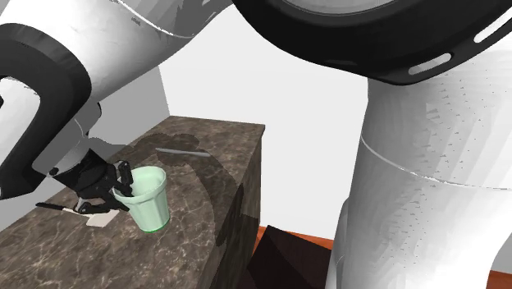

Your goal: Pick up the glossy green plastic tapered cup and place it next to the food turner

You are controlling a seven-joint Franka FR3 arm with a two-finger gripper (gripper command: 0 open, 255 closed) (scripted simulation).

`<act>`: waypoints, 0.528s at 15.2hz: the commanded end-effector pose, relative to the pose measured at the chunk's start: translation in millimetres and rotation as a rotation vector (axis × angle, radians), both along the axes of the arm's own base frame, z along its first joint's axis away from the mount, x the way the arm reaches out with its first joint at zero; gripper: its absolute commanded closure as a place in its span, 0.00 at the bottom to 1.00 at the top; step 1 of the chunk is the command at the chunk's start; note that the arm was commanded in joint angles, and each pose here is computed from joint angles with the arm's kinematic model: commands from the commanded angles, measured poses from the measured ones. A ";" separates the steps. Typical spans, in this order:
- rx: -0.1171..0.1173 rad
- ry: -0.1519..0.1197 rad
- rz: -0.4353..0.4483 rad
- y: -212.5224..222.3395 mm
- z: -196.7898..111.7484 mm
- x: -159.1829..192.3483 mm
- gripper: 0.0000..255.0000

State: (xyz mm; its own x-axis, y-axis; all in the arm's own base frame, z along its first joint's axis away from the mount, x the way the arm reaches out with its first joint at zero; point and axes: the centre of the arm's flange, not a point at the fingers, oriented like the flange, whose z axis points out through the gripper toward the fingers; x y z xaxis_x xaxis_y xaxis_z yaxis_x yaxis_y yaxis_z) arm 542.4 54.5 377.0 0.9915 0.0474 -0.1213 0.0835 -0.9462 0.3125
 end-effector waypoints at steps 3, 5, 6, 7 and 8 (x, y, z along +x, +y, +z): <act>0.000 -0.001 0.000 0.1 -0.2 0.2 1.00; 0.000 -0.001 0.000 0.1 -0.2 0.1 0.00; 0.000 -0.001 0.000 0.1 -0.2 0.1 0.00; 0.000 -0.001 0.000 0.1 -0.2 0.1 0.00; 0.000 -0.001 0.000 0.1 -0.2 0.1 0.00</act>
State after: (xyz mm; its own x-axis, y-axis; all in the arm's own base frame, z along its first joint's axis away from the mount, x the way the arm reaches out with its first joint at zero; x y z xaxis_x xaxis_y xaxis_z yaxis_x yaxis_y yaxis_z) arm 542.5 54.6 376.8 0.9916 0.0475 -0.1204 0.0833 -0.9462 0.3126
